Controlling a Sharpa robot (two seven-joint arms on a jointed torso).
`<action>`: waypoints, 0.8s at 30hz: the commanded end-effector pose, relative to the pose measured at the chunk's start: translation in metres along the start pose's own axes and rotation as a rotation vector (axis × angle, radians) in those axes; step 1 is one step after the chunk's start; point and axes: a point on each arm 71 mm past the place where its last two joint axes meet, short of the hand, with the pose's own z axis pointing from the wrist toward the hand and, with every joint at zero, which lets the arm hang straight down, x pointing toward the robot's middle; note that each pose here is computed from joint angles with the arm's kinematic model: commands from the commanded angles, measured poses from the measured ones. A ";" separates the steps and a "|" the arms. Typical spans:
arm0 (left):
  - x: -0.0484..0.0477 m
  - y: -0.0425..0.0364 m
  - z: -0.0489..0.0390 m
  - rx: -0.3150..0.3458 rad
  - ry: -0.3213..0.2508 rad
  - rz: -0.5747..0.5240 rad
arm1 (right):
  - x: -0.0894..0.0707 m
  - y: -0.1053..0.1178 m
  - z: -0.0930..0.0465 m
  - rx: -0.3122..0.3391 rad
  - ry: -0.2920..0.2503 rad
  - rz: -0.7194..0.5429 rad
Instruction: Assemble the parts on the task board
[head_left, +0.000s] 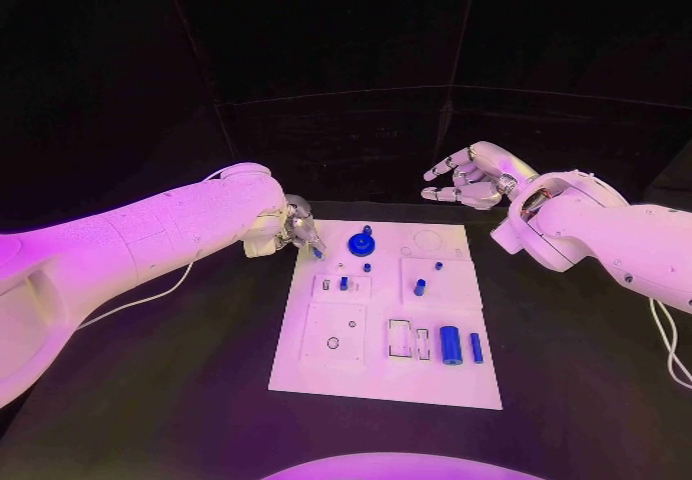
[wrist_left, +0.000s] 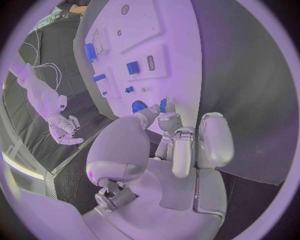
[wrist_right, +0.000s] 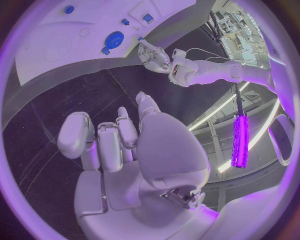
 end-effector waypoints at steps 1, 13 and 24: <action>-0.0016 -0.0018 -0.0066 0.057 -0.056 -0.053 | -0.001 0.001 0.000 -0.002 0.000 -0.002; 0.0189 0.0049 -0.0303 0.125 -0.079 -0.054 | -0.002 -0.001 0.001 0.000 -0.003 -0.004; 0.0383 0.0071 -0.0338 0.138 -0.096 0.000 | -0.001 0.000 0.002 -0.007 -0.004 -0.019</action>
